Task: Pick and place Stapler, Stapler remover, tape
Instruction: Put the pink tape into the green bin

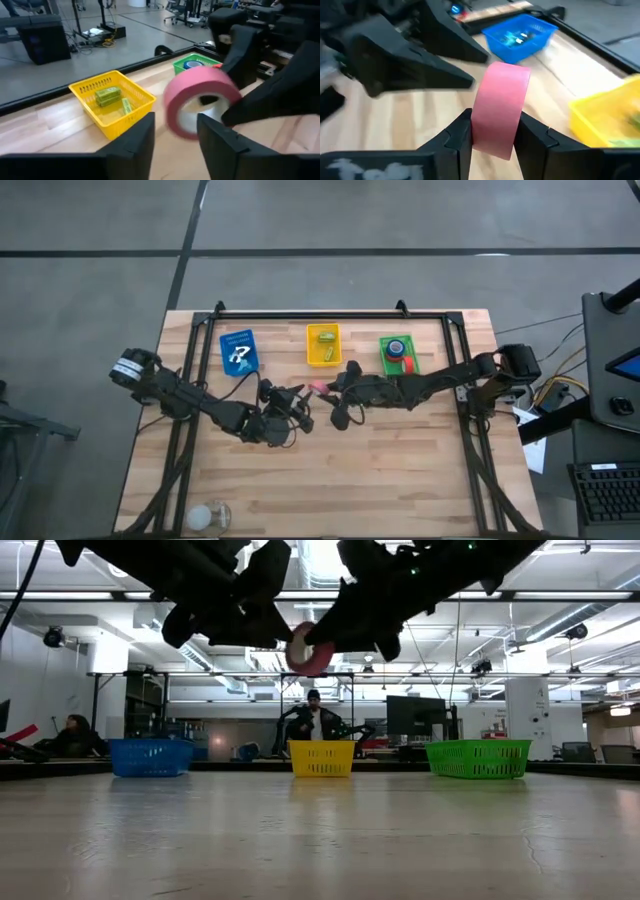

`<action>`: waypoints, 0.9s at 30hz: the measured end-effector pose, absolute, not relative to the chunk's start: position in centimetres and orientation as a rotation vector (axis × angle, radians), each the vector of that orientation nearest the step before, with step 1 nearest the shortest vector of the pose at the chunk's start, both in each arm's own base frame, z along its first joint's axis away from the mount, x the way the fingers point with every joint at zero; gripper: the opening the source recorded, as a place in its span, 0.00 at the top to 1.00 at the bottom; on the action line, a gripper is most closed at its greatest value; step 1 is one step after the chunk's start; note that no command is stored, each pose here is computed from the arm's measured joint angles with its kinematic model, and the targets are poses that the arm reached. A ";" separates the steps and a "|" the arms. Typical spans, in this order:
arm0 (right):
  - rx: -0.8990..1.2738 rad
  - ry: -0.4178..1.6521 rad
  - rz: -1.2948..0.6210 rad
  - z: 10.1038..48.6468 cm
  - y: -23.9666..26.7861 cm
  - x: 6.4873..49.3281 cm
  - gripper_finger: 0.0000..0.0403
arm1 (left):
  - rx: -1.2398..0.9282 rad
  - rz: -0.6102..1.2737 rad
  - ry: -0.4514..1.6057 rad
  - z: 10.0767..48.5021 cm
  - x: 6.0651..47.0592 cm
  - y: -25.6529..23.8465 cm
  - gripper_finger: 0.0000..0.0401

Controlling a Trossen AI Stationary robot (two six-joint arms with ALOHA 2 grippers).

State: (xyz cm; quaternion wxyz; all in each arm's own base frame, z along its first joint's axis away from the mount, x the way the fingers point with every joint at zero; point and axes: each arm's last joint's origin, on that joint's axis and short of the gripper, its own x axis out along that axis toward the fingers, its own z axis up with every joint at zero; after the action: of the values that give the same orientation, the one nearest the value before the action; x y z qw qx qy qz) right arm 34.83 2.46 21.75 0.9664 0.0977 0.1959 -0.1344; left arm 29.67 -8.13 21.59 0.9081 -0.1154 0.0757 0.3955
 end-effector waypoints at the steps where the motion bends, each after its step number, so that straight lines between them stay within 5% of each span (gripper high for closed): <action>1: 0.189 0.415 -0.294 21.9 2.3 34.5 0.71 | -0.231 0.822 0.155 21.6 29.6 -8.1 0.61; 7: 0.144 0.578 -0.452 21.9 1.4 32.4 0.73 | -0.212 0.825 0.162 21.6 29.6 -8.1 0.52; 17: 0.079 0.776 -0.887 21.1 -0.3 27.4 0.72 | -0.238 0.814 0.164 21.3 29.6 -8.1 0.51; 27: 0.180 0.818 -1.024 19.1 -3.3 23.6 0.74 | -0.255 0.810 0.161 21.3 29.6 -8.1 0.51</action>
State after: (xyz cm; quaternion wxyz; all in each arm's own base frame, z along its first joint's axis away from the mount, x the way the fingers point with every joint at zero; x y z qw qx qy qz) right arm 23.61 -3.31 19.07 0.7890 0.0834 0.3800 -0.4754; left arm 29.56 -8.10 21.32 0.9081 -0.1236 0.0781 0.3924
